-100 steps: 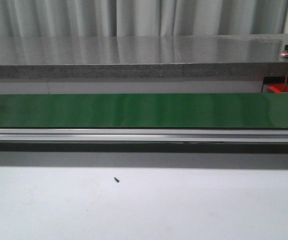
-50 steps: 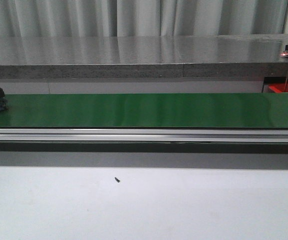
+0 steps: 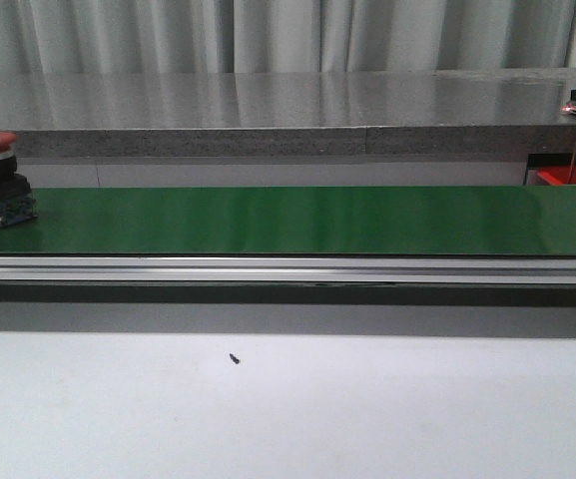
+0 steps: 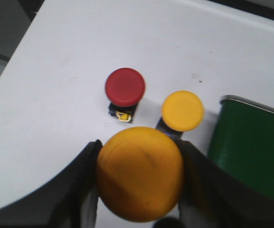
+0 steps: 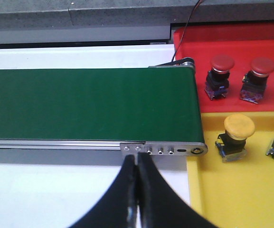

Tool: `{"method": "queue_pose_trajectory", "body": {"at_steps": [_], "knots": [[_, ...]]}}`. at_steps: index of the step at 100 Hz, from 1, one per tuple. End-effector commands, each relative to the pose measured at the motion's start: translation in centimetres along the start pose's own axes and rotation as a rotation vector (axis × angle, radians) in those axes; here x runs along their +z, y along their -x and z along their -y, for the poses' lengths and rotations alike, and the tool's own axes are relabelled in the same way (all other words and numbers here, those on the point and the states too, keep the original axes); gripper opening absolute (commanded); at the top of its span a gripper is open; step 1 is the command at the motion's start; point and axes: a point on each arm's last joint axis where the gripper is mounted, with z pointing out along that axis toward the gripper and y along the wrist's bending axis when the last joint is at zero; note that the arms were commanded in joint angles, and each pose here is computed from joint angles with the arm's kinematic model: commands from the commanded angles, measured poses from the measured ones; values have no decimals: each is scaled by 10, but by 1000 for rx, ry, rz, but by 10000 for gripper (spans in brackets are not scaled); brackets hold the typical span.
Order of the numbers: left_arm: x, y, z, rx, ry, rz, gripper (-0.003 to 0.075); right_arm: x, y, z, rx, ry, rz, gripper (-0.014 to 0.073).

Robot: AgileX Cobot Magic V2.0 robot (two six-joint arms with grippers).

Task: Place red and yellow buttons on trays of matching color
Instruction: 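Grasp a yellow-capped button with the left gripper and lift it, then place the yellow button on the belt behind the red one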

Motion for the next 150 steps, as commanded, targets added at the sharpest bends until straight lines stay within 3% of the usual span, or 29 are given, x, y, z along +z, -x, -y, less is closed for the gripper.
{"method": "queue_pose_trajectory", "body": {"at_steps": [1, 32, 66, 76, 88, 97, 116, 139, 150], "knots": [[-37, 20, 19, 41, -18, 130, 148, -3, 15, -1, -5, 1, 103, -123], [-33, 14, 66, 132, -112, 72, 148, -3, 15, -1, -5, 1, 103, -123], [-5, 1, 86, 187, -142, -9, 157, -3, 15, -1, -5, 1, 102, -123], [-5, 2, 86, 208, -142, -5, 239, -3, 15, -1, -5, 1, 101, -123], [-5, 1, 86, 218, -144, -13, 449, -3, 15, -1, -5, 1, 101, -123], [-6, 0, 87, 214, -153, -28, 529, -3, 15, -1, -5, 1, 101, -123], [-21, 4, 91, 167, -192, 8, 513, -3, 15, -1, -5, 1, 101, -123], [-67, 9, 95, 164, -223, 76, 512, -4, 15, -1, -5, 1, 105, -123], [-86, 7, 96, 174, -232, 90, 456, -4, 15, -1, -5, 1, 106, -123]]}}
